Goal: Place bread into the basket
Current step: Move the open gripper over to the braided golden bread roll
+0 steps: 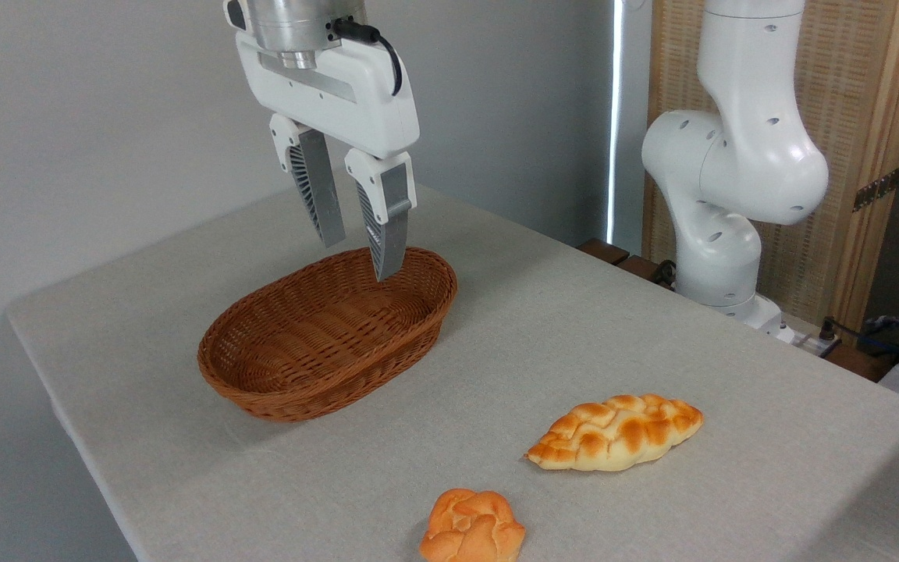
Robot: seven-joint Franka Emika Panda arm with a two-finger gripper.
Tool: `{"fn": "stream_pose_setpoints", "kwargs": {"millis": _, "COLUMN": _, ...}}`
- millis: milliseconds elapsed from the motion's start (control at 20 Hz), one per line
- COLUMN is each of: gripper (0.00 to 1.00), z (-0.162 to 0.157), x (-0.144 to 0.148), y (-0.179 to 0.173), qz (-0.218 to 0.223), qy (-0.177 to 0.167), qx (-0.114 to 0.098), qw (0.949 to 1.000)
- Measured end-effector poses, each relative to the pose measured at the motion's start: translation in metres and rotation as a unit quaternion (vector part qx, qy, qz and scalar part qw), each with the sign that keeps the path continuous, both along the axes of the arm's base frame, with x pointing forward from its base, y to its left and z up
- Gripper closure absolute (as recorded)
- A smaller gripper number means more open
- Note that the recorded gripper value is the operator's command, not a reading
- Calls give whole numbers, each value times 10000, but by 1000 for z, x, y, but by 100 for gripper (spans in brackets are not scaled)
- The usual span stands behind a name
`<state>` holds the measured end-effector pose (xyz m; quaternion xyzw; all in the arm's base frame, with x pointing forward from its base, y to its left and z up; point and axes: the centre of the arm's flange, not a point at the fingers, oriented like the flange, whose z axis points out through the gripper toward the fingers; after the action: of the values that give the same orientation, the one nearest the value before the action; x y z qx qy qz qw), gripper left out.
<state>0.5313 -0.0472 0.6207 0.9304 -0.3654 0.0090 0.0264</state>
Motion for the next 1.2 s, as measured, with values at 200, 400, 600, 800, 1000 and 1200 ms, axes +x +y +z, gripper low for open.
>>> {"fn": "stream_pose_setpoints", "kwargs": {"millis": 200, "gripper": 0, "z": 5, "x": -10, "y": 11, "qz": -96, "qy": -40, "qx": -3, "qw": 9999}}
{"fn": "stream_pose_setpoints", "kwargs": {"millis": 400, "gripper": 0, "z": 9, "x": -26, "y": 31, "qz": -265, "qy": -85, "qx": -31, "qw": 9996}}
{"fn": "stream_pose_setpoints", "kwargs": {"millis": 600, "gripper": 0, "z": 7, "x": -52, "y": 44, "qz": -191, "qy": -40, "qx": -74, "qw": 9998}}
{"fn": "stream_pose_setpoints", "kwargs": {"millis": 800, "gripper": 0, "z": 6, "x": -81, "y": 74, "qz": -308, "qy": -91, "qx": -188, "qw": 9993}}
{"fn": "stream_pose_setpoints", "kwargs": {"millis": 1000, "gripper": 0, "z": 0, "x": -116, "y": 120, "qz": -597, "qy": -318, "qx": -401, "qw": 9969}}
{"fn": "stream_pose_setpoints", "kwargs": {"millis": 1200, "gripper": 0, "z": -20, "x": -148, "y": 149, "qz": -960, "qy": -390, "qx": -49, "qw": 9946}}
